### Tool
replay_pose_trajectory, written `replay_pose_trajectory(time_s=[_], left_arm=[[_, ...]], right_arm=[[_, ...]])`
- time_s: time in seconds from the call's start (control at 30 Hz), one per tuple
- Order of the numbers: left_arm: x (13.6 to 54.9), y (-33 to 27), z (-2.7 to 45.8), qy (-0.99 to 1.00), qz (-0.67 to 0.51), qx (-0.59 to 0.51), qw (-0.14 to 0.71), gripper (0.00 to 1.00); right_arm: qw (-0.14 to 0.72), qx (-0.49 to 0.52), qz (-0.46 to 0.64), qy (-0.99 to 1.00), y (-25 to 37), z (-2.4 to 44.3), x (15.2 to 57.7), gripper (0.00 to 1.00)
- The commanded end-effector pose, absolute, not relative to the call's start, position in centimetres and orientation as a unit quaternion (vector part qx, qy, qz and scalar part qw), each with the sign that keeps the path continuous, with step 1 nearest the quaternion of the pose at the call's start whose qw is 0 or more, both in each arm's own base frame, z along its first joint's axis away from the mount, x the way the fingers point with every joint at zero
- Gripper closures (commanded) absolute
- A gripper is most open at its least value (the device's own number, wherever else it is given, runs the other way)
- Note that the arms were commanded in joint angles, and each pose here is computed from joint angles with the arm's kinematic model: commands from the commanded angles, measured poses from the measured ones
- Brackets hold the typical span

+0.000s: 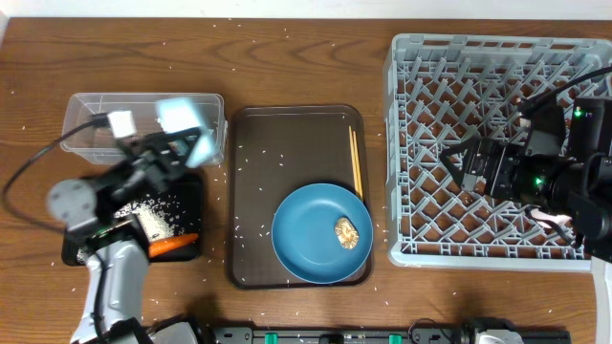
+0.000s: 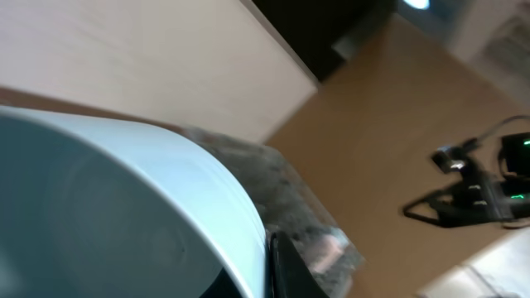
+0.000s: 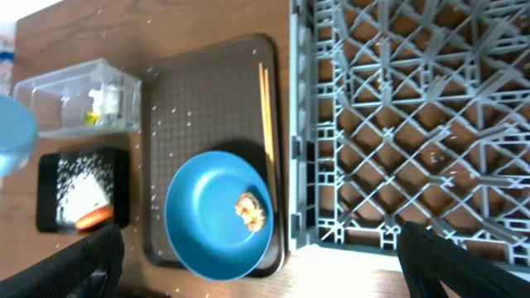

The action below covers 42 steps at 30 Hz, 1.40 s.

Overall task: Sort waste into correct bins and load items into the dishwasher rack
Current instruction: 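Carry the emptied white bowl with the left gripper over the rack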

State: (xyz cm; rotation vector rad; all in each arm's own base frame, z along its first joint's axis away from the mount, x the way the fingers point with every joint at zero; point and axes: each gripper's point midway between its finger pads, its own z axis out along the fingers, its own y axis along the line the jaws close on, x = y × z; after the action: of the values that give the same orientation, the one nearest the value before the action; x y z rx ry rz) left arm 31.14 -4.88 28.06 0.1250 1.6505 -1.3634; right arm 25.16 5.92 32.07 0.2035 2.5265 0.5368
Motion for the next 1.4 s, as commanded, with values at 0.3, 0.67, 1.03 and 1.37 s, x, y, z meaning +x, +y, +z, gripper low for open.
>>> replay_pose_trajectory(time_s=[0.3,0.67,1.03,1.37], left_arm=[[30.6,-16.4,28.4,0.658,-0.654,0.059,0.369,0.94],[34.1,-26.8,30.9,0.635,-0.688,0.096,0.338,0.94],[37.4,-39.6,28.4,0.624,-0.718,0.143,0.272,0.94],[36.8,-46.0,24.3,0.633,-0.727,0.137,0.227,0.94]], right_arm=[[0.3,0.119,0.167,0.932,4.2,32.4,26.6,0.01],[0.309,0.183,0.127,0.925,1.3,32.2,26.9,0.01],[0.293,0.216,0.107,0.925,-0.5,31.5,26.1,0.01],[0.289,0.217,0.105,0.927,-0.5,31.3,25.9,0.01]])
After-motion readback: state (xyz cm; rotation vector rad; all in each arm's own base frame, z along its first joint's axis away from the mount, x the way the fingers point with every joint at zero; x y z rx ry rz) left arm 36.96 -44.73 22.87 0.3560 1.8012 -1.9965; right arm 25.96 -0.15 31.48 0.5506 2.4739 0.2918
